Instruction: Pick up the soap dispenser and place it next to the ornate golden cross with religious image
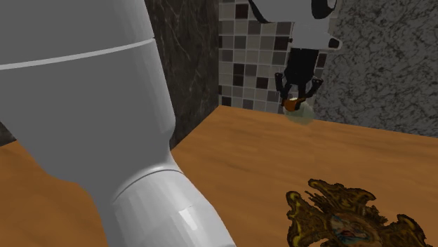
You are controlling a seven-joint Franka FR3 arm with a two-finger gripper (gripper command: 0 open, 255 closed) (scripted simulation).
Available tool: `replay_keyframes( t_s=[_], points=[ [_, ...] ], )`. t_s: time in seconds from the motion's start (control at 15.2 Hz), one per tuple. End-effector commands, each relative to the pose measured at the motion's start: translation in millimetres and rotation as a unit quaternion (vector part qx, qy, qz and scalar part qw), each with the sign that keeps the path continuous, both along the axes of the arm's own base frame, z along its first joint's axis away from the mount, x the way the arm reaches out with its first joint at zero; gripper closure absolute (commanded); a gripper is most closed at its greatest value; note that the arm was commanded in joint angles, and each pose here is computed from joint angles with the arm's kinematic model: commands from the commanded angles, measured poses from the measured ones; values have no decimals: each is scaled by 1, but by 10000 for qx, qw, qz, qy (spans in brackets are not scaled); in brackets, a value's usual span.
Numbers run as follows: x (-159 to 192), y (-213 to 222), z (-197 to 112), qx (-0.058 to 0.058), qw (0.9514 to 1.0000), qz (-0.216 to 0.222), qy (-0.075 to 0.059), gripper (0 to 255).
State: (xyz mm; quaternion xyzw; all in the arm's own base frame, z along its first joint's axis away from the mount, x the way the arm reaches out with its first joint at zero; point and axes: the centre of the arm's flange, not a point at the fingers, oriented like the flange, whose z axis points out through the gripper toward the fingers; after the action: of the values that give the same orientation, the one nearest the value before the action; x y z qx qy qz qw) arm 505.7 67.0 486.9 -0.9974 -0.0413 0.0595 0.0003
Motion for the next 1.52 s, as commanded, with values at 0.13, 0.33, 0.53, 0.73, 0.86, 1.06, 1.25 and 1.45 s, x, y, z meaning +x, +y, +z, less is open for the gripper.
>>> replay_keyframes(
  t_s=[0.13,0.33,0.53,0.73,0.86,1.06,1.25,1.45],
  points=[
    [2,-54,2,1,10000,7,-2,255],
    [2,-94,2,1,10000,7,-2,255],
    [3,-134,2,1,10000,7,-2,255],
    [4,-173,2,1,10000,7,-2,255],
    [4,-200,2,1,10000,7,-2,255],
    [5,-239,2,1,10000,7,-2,255],
    [6,-279,2,1,10000,7,-2,255],
    [7,-318,2,1,10000,7,-2,255]
  ],
)
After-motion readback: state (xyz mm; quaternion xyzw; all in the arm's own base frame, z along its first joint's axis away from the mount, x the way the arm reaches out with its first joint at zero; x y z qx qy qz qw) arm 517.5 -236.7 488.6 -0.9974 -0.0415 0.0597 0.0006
